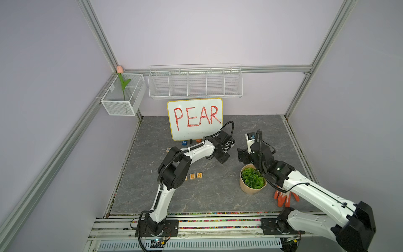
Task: Spell the uppercase word “pear” with letter blocks
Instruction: Pick up the letter block from the center of the board.
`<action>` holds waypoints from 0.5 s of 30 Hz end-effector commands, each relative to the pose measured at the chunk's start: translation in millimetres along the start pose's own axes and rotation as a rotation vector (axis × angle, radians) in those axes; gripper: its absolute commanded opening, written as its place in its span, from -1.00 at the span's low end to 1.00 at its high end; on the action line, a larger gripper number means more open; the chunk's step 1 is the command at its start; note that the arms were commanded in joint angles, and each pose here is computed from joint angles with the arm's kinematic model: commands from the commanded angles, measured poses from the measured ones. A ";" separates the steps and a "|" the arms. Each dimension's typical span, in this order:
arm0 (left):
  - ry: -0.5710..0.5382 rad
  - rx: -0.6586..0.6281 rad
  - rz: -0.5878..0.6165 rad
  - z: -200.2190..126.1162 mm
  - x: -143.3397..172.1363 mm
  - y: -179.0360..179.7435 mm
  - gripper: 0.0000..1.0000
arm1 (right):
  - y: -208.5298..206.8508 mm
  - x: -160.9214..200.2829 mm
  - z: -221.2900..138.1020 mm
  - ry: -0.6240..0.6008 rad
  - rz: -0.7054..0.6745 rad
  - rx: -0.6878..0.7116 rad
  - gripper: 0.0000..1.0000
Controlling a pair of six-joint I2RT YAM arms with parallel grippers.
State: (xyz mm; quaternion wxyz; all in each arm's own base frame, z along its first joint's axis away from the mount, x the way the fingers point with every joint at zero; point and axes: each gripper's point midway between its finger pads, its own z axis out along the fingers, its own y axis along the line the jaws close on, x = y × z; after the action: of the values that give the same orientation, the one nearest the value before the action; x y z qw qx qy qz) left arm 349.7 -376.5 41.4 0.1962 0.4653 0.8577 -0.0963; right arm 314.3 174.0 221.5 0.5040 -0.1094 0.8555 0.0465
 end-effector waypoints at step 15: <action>0.019 -0.093 0.037 26.8 -7.5 19.7 0.15 | -7.8 -1.8 -3.7 0.001 0.005 0.030 0.78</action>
State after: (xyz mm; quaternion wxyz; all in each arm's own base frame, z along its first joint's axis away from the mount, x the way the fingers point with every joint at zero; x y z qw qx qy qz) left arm 371.1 -381.8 29.8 0.2129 0.4716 0.8533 -0.0644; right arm 312.5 171.9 217.6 0.4967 -0.1119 0.8597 0.0404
